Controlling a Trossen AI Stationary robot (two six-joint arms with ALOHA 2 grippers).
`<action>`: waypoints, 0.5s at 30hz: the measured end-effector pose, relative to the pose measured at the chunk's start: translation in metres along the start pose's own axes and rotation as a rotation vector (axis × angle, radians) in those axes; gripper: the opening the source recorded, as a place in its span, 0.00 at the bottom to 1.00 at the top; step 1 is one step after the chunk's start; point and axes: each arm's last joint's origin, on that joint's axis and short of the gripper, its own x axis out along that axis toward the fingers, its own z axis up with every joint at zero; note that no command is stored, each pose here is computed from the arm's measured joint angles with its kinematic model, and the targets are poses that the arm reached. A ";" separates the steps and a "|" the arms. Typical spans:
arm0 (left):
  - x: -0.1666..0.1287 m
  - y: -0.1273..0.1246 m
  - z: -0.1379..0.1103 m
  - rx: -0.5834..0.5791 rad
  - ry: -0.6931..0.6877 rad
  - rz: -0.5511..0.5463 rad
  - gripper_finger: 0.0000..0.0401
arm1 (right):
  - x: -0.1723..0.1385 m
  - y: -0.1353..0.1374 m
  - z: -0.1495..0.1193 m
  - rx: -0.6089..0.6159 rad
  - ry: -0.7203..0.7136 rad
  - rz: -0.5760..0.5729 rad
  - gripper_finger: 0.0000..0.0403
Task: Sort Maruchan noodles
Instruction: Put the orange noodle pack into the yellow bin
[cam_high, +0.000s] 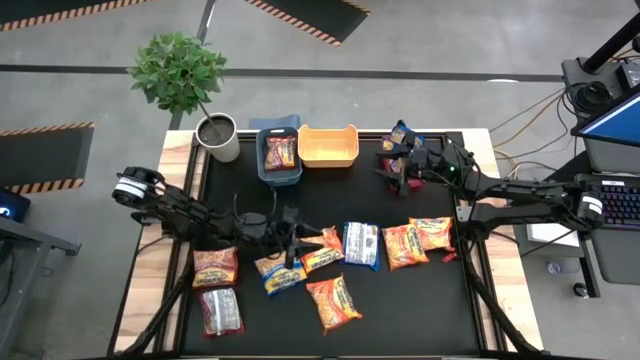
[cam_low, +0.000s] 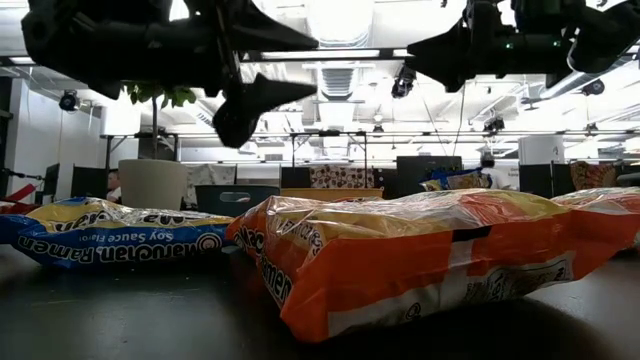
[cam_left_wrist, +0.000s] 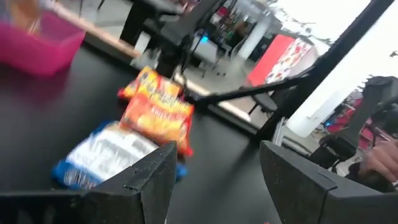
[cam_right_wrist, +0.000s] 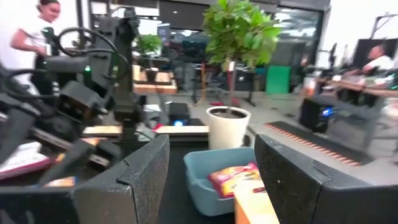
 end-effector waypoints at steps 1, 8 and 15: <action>0.001 -0.001 -0.002 -0.015 0.030 0.001 0.53 | 0.000 0.000 0.000 0.011 0.000 0.016 0.56; 0.019 -0.016 0.000 -0.009 0.325 -0.022 0.53 | 0.000 0.004 0.000 0.079 -0.001 0.103 0.56; 0.025 -0.025 0.007 0.178 0.605 0.109 0.53 | 0.000 0.005 -0.002 0.087 0.020 0.112 0.56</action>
